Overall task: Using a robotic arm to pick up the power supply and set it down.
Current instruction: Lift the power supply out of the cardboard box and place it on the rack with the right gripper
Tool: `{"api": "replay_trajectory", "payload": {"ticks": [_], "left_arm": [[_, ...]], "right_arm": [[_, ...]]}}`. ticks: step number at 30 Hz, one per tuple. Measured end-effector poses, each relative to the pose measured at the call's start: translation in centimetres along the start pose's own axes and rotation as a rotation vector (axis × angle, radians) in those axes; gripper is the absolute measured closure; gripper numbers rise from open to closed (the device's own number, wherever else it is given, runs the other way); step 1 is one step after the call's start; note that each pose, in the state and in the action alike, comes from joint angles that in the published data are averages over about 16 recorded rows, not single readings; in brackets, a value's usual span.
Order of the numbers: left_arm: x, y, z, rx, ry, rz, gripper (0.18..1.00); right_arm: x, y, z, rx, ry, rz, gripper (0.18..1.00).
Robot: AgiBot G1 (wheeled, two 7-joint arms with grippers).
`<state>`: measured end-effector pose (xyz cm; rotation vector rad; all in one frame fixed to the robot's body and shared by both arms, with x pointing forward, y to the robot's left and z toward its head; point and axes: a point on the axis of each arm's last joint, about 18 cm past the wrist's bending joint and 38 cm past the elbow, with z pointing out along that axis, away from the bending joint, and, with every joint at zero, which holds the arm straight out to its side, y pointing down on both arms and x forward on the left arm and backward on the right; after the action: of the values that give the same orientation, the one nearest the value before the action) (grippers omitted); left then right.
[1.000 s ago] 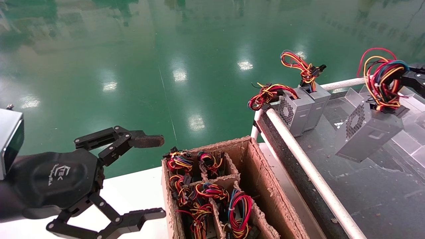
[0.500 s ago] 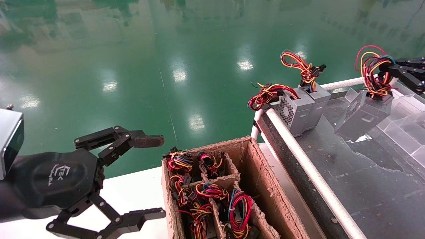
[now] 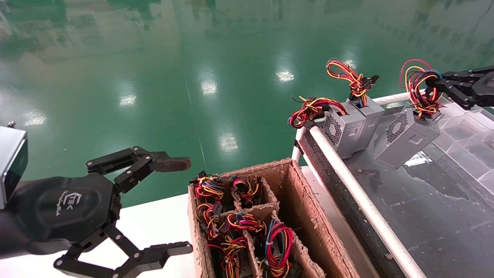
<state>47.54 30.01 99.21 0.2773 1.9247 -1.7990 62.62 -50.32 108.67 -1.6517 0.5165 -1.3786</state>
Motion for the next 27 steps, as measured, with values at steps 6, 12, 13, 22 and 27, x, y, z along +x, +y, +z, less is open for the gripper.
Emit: {"api": "replay_trajectory", "payload": {"ticks": [6,12,13,22,27], "left_arm": [[0.0,0.0,0.0,0.000,0.000,0.000,0.184],[0.0,0.0,0.0,0.000,0.000,0.000,0.184],[0.0,0.0,0.0,0.000,0.000,0.000,0.184],[0.0,0.0,0.0,0.000,0.000,0.000,0.184],[0.0,0.0,0.0,0.000,0.000,0.000,0.184]], "right_arm": [[-0.1,0.4,1.0,-0.030,0.007,-0.013,0.952],[-0.2,0.5,2.2,-0.056,0.024,-0.028,0.952],[-0.2,0.5,2.5,-0.059,0.027,-0.031,0.952],[-0.8,0.0,5.0,-0.080,0.045,-0.059,0.952],[-1.2,-0.5,6.3,-0.089,0.051,-0.079,0.952]]}}
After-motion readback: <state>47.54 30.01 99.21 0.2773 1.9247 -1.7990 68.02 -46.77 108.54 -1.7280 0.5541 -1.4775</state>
